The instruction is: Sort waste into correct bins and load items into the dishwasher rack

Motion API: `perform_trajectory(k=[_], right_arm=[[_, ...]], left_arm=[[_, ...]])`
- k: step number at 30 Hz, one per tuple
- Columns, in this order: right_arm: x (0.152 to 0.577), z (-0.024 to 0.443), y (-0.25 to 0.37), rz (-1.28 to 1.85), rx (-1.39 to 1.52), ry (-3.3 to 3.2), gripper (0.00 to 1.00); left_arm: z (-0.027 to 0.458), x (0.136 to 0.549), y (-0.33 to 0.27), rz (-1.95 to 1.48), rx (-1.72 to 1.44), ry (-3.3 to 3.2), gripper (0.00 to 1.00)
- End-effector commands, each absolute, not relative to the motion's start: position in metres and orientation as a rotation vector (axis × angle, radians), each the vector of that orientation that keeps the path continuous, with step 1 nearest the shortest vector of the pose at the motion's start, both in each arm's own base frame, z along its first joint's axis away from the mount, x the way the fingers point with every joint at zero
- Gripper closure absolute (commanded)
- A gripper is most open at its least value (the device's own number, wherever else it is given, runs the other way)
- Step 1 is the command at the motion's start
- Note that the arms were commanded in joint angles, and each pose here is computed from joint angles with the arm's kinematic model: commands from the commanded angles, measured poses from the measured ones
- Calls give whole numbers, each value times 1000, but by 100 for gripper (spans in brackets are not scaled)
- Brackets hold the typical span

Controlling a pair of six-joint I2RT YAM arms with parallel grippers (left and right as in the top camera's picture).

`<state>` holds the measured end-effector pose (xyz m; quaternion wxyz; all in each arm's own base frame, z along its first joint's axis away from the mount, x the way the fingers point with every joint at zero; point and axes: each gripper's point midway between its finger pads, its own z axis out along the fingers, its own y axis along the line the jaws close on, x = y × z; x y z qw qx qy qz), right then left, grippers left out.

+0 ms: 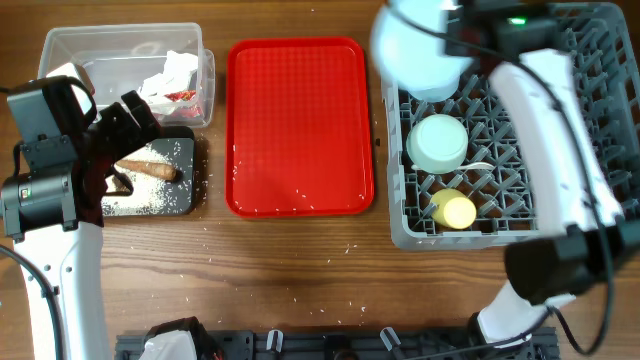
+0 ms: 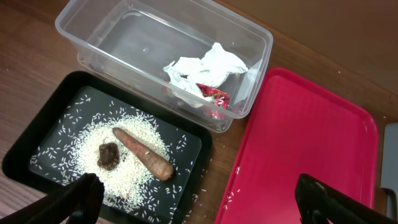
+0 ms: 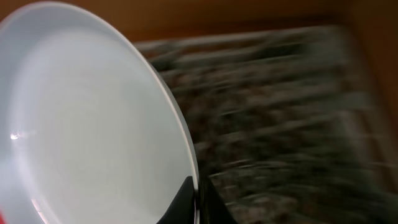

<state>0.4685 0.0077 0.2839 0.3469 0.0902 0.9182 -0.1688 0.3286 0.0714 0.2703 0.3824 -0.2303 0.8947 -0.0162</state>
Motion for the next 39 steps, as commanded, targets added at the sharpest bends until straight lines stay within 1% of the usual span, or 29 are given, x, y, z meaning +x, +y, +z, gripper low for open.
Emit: perform_trajectory(k=[1, 3, 4, 5, 9, 11, 14, 17, 23, 25, 26, 27, 28, 29, 32, 34, 35, 38, 39], right_arm=[[437, 339, -88, -969, 462, 2157, 95], [439, 335, -114, -1089, 341, 2215, 96], [449, 329, -125, -1136, 212, 2266, 96], [456, 322, -129, -1142, 126, 2297, 96], [477, 313, -134, -1208, -38, 2312, 96], [486, 306, -134, -1220, -65, 2311, 96], [503, 274, -129, -1211, -174, 2369, 96], [515, 241, -122, -1173, -208, 2420, 96], [522, 234, -110, -1128, -246, 2423, 96], [522, 224, -101, -1055, -294, 2454, 96], [524, 218, -92, -982, -331, 2471, 90], [525, 213, -85, -926, -348, 2482, 80], [526, 211, -81, -870, -271, 2483, 65], [526, 211, -81, -858, -238, 2481, 60], [522, 213, -81, -810, -90, 2477, 32], [516, 229, -81, -773, 11, 2441, 24], [512, 241, -80, -757, 46, 2417, 22], [493, 294, -81, -728, 97, 2320, 13], [483, 313, -81, -719, 110, 2286, 12]], left_arm=[[277, 330, 74, -24, -573, 2267, 0], [277, 330, 74, -24, -573, 2268, 0], [277, 330, 74, -25, -573, 2267, 0], [277, 330, 74, -24, -573, 2268, 0], [277, 330, 74, -24, -573, 2267, 0], [277, 330, 74, -24, -573, 2267, 0], [277, 330, 74, -24, -573, 2268, 0], [277, 330, 74, -24, -573, 2267, 0], [277, 330, 74, -24, -573, 2268, 0], [277, 330, 74, -24, -573, 2268, 0], [277, 330, 74, -24, -573, 2268, 0], [277, 330, 74, -24, -573, 2268, 0], [277, 330, 74, -24, -573, 2268, 0], [277, 330, 74, -24, -573, 2268, 0], [277, 330, 74, -24, -573, 2268, 0], [277, 330, 74, -24, -573, 2268, 0], [277, 330, 74, -24, -573, 2268, 0], [277, 330, 74, -24, -573, 2268, 0], [277, 330, 74, -24, -573, 2268, 0]])
